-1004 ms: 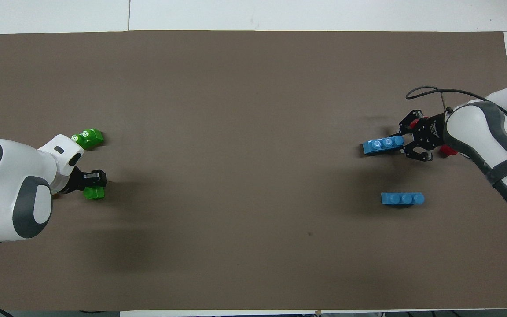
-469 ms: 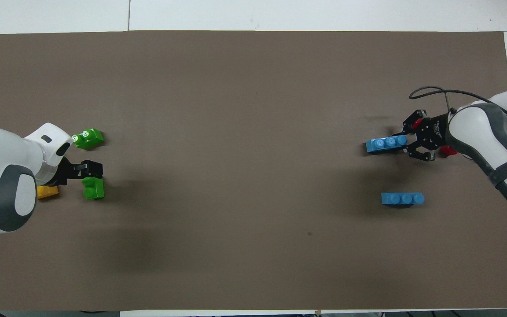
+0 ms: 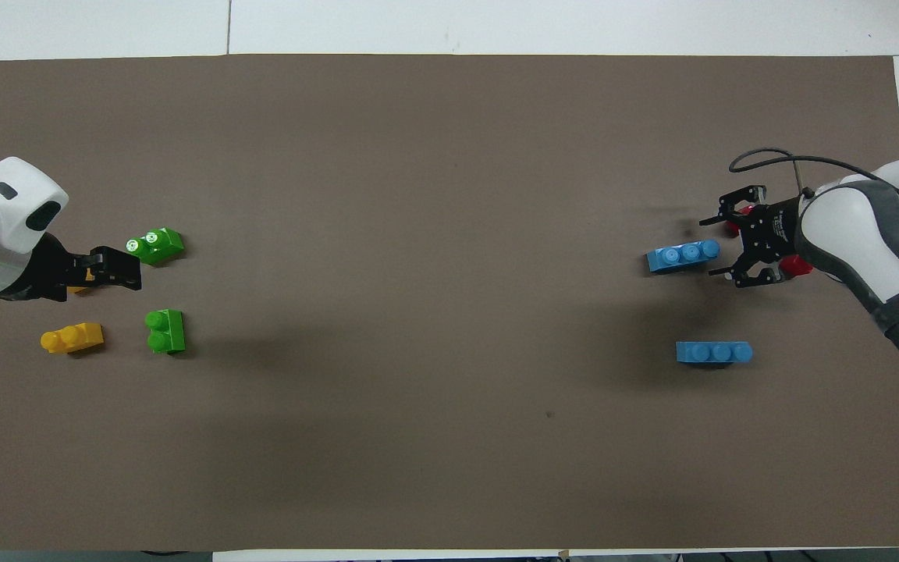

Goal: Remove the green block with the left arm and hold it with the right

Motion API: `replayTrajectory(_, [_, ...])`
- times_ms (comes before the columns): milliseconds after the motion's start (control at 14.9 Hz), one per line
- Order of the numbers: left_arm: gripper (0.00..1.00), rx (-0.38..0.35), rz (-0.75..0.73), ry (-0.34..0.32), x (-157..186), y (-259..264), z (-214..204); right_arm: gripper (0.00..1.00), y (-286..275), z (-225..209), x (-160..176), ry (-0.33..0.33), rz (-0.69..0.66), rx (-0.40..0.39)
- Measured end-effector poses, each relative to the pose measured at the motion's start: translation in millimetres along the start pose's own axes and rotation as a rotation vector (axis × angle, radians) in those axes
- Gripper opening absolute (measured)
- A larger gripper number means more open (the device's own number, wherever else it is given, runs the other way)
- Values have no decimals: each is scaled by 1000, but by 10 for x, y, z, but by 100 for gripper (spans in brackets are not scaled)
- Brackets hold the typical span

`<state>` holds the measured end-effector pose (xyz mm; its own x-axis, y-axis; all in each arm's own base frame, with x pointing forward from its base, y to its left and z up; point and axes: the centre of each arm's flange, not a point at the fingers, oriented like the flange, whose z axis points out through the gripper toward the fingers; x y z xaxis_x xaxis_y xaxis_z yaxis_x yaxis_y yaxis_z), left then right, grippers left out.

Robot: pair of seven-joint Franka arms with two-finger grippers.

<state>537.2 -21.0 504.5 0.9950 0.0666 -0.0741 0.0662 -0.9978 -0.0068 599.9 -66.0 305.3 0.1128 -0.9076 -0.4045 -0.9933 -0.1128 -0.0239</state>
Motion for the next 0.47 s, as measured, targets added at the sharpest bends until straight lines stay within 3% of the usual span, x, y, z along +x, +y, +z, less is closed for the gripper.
replayTrajectory(268, [100,7,10,-5,-155,55,-367,91,-51,-591,-324,1,-6,40])
replayTrajectory(402, [100,-7,24,-5,-231,153,-578,100,-97,-928,-491,15,-43,51])
replayTrajectory(469, [100,-20,46,11,-253,289,-709,100,-129,-1095,-569,39,-72,50])
